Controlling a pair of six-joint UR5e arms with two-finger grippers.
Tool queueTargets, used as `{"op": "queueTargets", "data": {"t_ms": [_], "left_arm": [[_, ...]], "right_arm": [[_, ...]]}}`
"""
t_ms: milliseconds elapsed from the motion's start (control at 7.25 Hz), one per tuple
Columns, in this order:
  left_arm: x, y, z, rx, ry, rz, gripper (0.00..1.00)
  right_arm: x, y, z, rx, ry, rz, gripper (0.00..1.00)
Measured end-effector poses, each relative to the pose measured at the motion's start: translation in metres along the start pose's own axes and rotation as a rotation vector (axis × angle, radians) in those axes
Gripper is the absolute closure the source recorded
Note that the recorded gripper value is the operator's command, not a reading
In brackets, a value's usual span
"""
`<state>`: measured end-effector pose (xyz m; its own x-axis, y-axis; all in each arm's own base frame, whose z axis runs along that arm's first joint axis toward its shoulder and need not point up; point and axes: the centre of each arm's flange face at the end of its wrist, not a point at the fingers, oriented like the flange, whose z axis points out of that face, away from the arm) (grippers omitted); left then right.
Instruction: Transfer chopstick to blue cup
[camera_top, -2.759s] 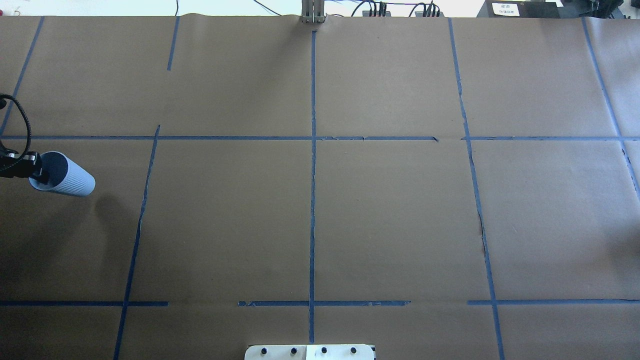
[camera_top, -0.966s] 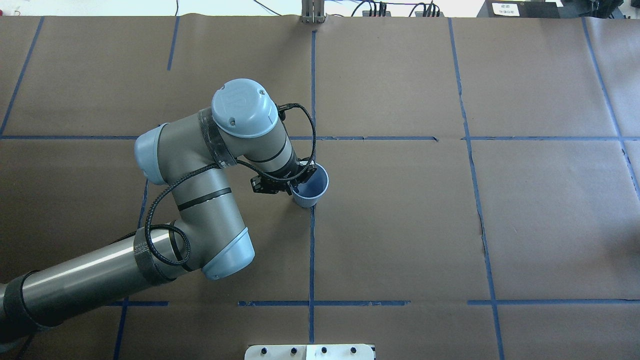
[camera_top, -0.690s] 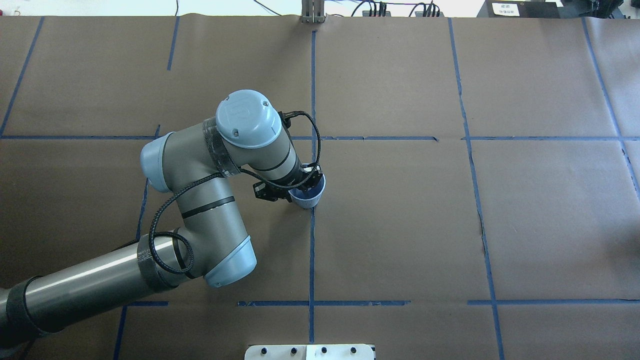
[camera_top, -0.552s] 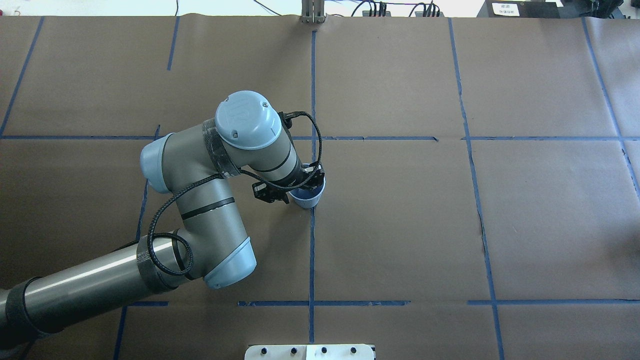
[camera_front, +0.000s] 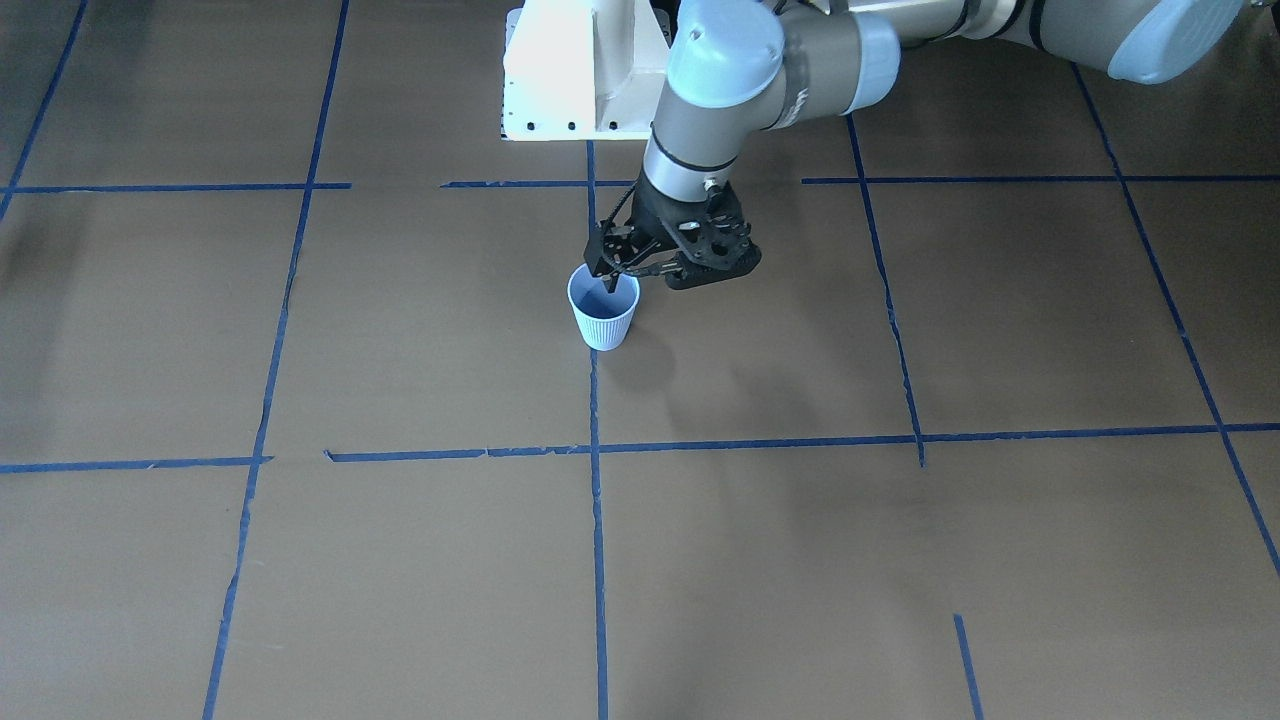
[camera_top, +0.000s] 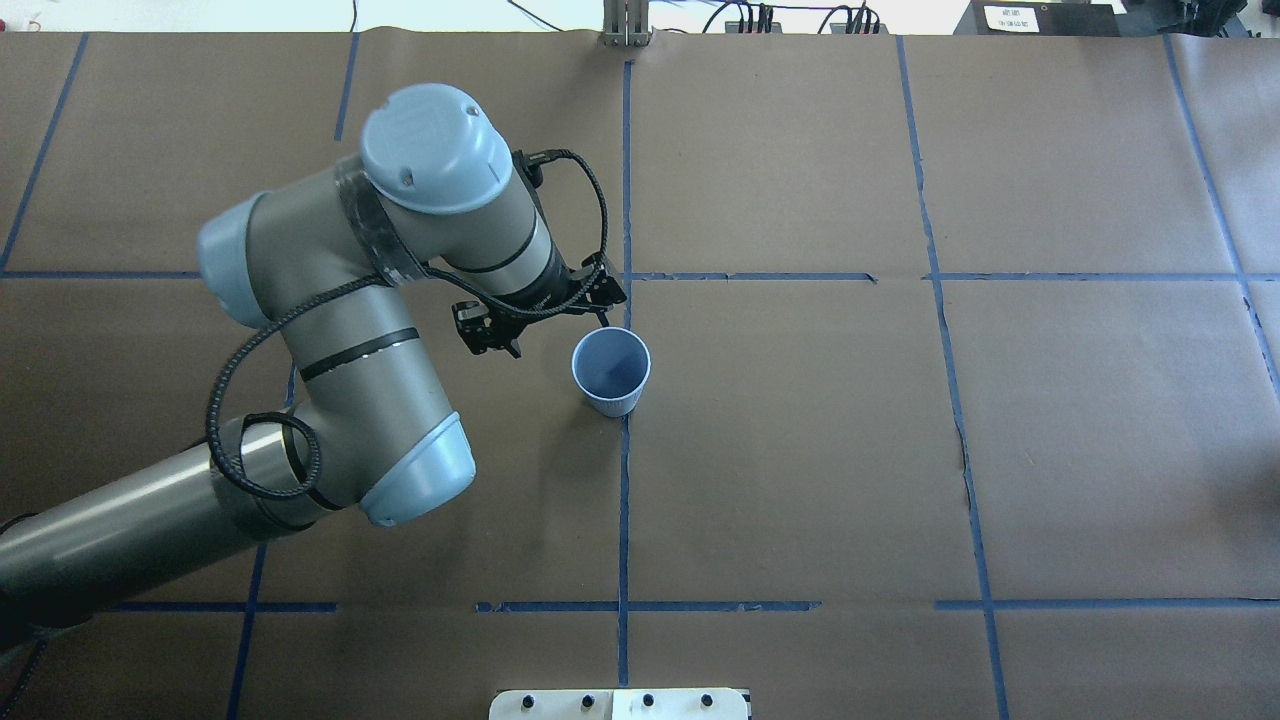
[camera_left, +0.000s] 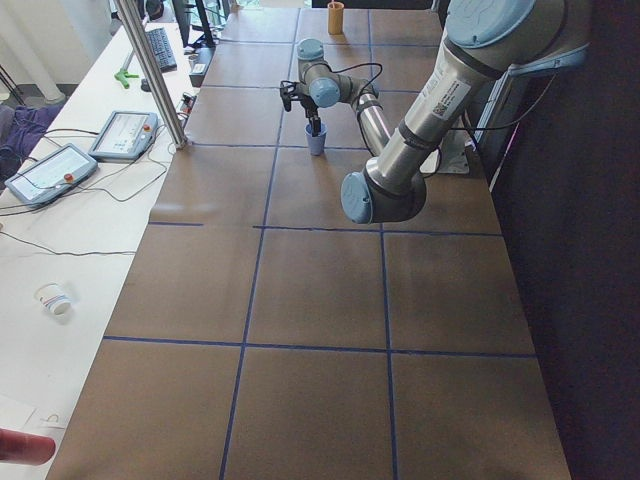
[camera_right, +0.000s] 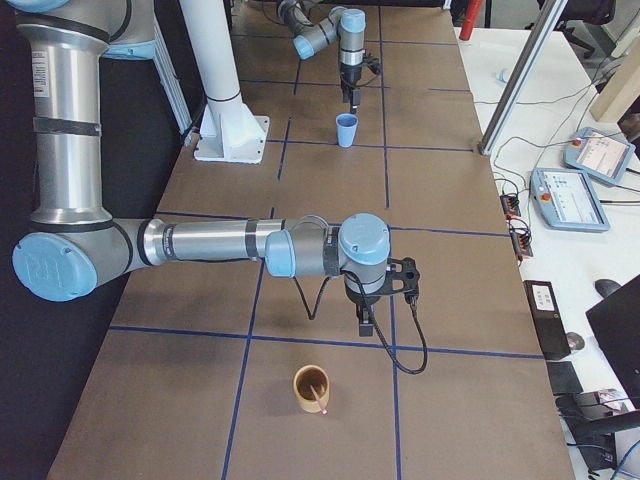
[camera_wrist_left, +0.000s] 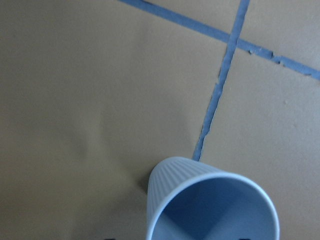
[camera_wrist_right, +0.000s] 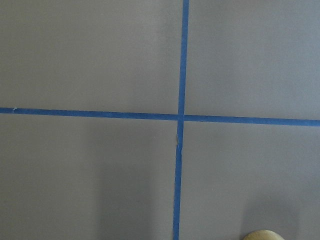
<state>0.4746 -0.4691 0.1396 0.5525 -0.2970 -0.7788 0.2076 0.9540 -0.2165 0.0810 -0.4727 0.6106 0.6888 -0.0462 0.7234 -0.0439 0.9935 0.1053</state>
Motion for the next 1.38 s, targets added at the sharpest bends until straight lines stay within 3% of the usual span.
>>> {"op": "queueTargets", "data": {"t_ms": [414,966,1379], "left_arm": [[-0.039,-0.045,-0.073,0.027,-0.013,0.02,0.0],[-0.05,-0.064,-0.092,0.036,0.0,0.019,0.0],[-0.048,-0.061,-0.097,0.033,0.011,0.021,0.0]], "right_arm": [[0.03,0.032,0.011,-0.028,0.007,-0.003,0.0],[0.1,0.113,0.029,-0.049,0.022,0.144,0.0],[0.166,0.141,0.07,0.007,0.074,0.171,0.0]]}}
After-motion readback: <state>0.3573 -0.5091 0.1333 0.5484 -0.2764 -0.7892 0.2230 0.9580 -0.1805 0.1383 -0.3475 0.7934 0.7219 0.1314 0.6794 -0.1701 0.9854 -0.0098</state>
